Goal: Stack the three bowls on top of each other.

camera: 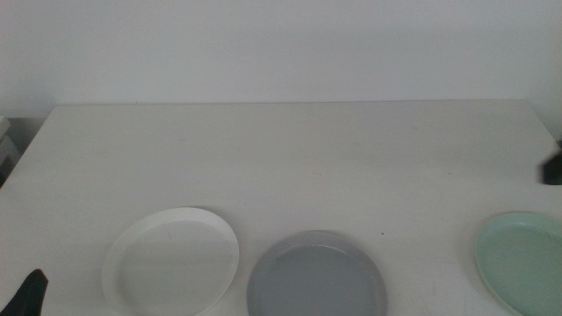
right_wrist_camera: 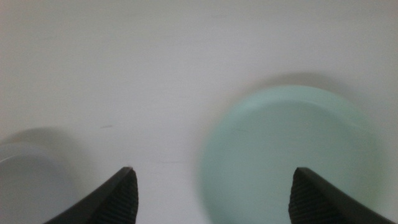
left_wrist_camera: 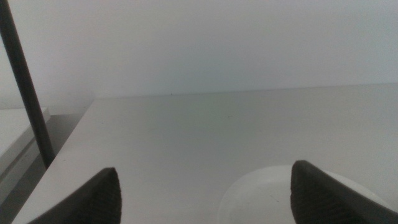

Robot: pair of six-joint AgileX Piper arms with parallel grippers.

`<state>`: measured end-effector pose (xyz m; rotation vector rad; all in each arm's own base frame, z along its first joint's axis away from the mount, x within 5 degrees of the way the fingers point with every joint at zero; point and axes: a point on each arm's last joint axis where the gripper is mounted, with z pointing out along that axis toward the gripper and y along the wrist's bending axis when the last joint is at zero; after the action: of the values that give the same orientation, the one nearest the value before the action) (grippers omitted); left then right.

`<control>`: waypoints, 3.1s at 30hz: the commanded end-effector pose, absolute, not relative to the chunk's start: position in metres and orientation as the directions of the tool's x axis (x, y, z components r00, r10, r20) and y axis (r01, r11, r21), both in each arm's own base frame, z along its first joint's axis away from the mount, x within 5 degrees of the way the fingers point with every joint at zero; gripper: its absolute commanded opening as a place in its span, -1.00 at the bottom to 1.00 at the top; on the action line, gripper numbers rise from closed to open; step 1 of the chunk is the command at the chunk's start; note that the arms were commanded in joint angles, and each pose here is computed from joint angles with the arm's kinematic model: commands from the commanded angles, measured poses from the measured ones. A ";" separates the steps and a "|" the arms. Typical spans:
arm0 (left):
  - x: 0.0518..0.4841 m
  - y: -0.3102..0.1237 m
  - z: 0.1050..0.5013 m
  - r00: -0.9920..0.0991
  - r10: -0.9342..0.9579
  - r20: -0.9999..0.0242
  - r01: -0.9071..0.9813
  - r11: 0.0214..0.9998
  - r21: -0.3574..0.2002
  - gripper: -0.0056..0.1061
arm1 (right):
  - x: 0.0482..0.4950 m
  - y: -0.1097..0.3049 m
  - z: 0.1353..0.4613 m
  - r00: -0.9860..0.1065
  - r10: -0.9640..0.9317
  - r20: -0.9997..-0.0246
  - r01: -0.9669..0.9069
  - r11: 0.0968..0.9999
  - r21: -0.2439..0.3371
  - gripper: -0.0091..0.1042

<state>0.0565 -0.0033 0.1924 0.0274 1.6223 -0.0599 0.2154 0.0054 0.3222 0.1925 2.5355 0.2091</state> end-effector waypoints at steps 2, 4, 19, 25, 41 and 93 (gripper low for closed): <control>0.055 -0.003 0.202 0.044 -0.041 -0.998 0.054 0.998 -0.039 0.98 | 0.206 -0.032 0.338 -0.775 0.239 -0.585 0.182 0.971 0.156 0.25; 0.055 -0.003 0.202 0.044 -0.041 -0.998 0.054 0.998 -0.039 0.98 | 0.201 -0.053 0.334 -0.777 0.273 -0.567 0.246 0.961 0.125 0.25; 0.055 -0.003 0.202 0.044 -0.041 -0.998 0.054 0.998 -0.039 0.98 | 0.225 -0.126 0.269 -0.824 0.437 -0.361 0.434 0.896 0.093 0.23; 0.055 -0.003 0.202 0.044 -0.041 -0.998 0.054 0.998 -0.039 0.98 | 0.246 -0.140 0.231 -0.842 0.454 -0.293 0.447 0.890 0.093 0.17; 0.055 -0.003 0.202 0.044 -0.041 -0.998 0.054 0.998 -0.039 0.98 | 0.286 -0.135 0.152 -0.878 0.445 -0.174 0.429 0.895 0.123 -0.06; 0.055 -0.003 0.202 0.044 -0.041 -0.998 0.054 0.998 -0.039 0.98 | 0.276 0.160 0.226 -0.937 -0.174 -0.302 -0.258 0.929 0.264 -0.86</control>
<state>0.0565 -0.0033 0.1924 0.0274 1.6223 -0.0599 0.2742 0.1588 0.2111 -0.3147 2.9029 0.4100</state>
